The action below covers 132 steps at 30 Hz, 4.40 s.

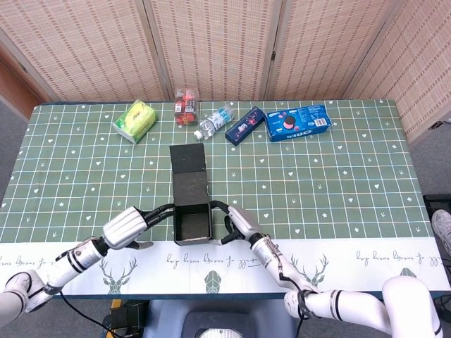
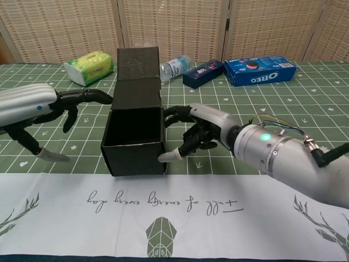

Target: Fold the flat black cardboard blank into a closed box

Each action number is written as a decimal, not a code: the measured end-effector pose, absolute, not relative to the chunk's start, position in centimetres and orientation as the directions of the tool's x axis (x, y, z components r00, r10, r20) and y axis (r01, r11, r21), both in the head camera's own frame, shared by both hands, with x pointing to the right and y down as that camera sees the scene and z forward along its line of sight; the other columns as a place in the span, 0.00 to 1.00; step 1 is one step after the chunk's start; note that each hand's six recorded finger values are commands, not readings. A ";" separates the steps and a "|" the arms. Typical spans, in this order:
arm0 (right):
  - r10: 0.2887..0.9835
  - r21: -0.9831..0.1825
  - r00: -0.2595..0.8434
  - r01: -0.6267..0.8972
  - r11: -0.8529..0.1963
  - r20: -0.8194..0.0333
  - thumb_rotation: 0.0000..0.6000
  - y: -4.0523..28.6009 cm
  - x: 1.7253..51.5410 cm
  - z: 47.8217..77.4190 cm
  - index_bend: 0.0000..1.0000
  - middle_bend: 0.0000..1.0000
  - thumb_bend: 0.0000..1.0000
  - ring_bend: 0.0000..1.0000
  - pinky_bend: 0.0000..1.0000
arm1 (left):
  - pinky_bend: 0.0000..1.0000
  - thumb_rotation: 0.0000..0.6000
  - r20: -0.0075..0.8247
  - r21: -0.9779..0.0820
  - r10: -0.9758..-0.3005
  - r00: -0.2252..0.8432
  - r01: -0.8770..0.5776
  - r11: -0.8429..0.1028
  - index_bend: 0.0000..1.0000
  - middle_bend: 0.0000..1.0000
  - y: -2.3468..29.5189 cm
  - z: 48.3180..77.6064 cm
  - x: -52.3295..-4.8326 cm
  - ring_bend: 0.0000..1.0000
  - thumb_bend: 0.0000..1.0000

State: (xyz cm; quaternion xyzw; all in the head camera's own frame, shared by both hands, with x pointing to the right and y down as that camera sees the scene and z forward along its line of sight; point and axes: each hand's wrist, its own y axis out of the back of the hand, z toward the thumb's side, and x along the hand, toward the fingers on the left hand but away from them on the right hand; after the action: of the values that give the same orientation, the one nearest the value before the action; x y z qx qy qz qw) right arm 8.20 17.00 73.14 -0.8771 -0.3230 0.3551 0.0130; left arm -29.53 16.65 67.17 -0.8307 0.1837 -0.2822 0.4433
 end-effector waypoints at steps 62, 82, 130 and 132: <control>0.736 -0.395 0.435 0.641 -0.658 -0.520 1.00 10.7 20.9 58.9 0.00 0.05 0.11 0.66 1.00 | 0.89 1.00 0.705 -0.134 -0.548 0.450 -0.675 -0.726 0.00 0.00 20.0 72.6 -24.7 0.57 0.11; 0.733 -0.370 0.399 0.671 -0.643 -0.551 1.00 10.7 22.3 60.5 0.00 0.09 0.11 0.66 1.00 | 0.90 1.00 0.677 -0.092 -0.596 0.433 -0.753 -0.652 0.17 0.15 20.0 73.7 -23.1 0.64 0.11; 0.546 0.493 0.666 0.744 -0.451 -0.507 1.00 10.6 12.7 67.6 0.00 0.00 0.26 0.02 0.16 | 0.90 1.00 0.443 0.080 -0.566 0.696 -0.659 -0.748 0.24 0.24 17.1 63.9 -21.4 0.64 0.11; 0.537 0.473 0.669 0.743 -0.473 -0.514 1.00 10.7 13.1 67.9 0.00 0.00 0.26 0.02 0.16 | 0.90 1.00 0.440 0.079 -0.567 0.697 -0.659 -0.748 0.24 0.24 17.0 63.7 -21.4 0.64 0.11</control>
State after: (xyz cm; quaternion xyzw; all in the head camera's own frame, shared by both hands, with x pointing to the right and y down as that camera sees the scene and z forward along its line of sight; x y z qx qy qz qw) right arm 13.07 10.73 67.87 -0.8452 -0.3786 0.1490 -0.3465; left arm -21.45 16.99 63.71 -0.9137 0.3353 -0.1982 -0.1160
